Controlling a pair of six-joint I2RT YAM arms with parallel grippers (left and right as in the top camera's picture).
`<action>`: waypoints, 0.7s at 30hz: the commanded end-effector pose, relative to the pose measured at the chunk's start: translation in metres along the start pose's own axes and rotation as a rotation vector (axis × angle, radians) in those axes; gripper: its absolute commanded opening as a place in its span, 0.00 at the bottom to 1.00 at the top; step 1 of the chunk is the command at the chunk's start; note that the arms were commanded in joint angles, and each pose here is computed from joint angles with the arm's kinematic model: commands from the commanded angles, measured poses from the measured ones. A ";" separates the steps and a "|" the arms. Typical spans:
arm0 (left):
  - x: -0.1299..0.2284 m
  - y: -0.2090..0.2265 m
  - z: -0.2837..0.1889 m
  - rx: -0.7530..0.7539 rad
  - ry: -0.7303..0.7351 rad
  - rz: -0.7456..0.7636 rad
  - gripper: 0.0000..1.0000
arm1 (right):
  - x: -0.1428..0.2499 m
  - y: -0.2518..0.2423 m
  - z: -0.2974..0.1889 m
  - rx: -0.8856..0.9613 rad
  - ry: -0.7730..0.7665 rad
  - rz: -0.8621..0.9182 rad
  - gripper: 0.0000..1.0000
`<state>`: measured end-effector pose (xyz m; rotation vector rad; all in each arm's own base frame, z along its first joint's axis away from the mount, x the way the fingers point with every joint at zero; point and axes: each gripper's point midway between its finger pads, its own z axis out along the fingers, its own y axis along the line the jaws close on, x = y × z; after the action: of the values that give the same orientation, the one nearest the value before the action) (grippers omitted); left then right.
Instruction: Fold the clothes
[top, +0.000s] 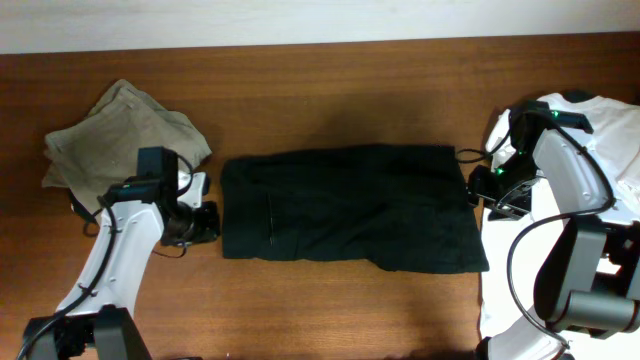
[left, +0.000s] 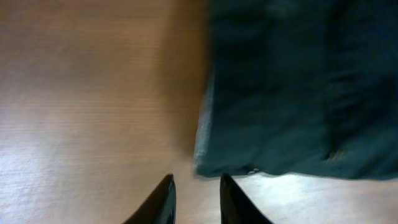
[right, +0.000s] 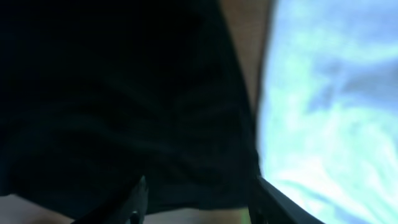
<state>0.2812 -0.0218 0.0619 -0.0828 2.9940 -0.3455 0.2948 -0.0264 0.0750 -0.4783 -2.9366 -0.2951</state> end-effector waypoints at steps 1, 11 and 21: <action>-0.024 -0.038 -0.001 0.115 -0.091 0.178 0.25 | 0.000 0.027 0.025 -0.171 0.000 -0.028 0.53; -0.023 -0.052 0.034 0.130 -0.028 0.270 0.17 | -0.130 0.085 -0.047 -0.581 -0.488 0.099 0.42; -0.098 -0.086 0.029 0.280 -0.324 0.298 0.05 | -0.084 0.052 -0.013 -0.381 -0.343 -0.118 0.18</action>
<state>0.3715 -0.0996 0.0727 0.3356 2.5820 -0.5949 0.3860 0.0034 0.0769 -0.4758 -3.2030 -0.8736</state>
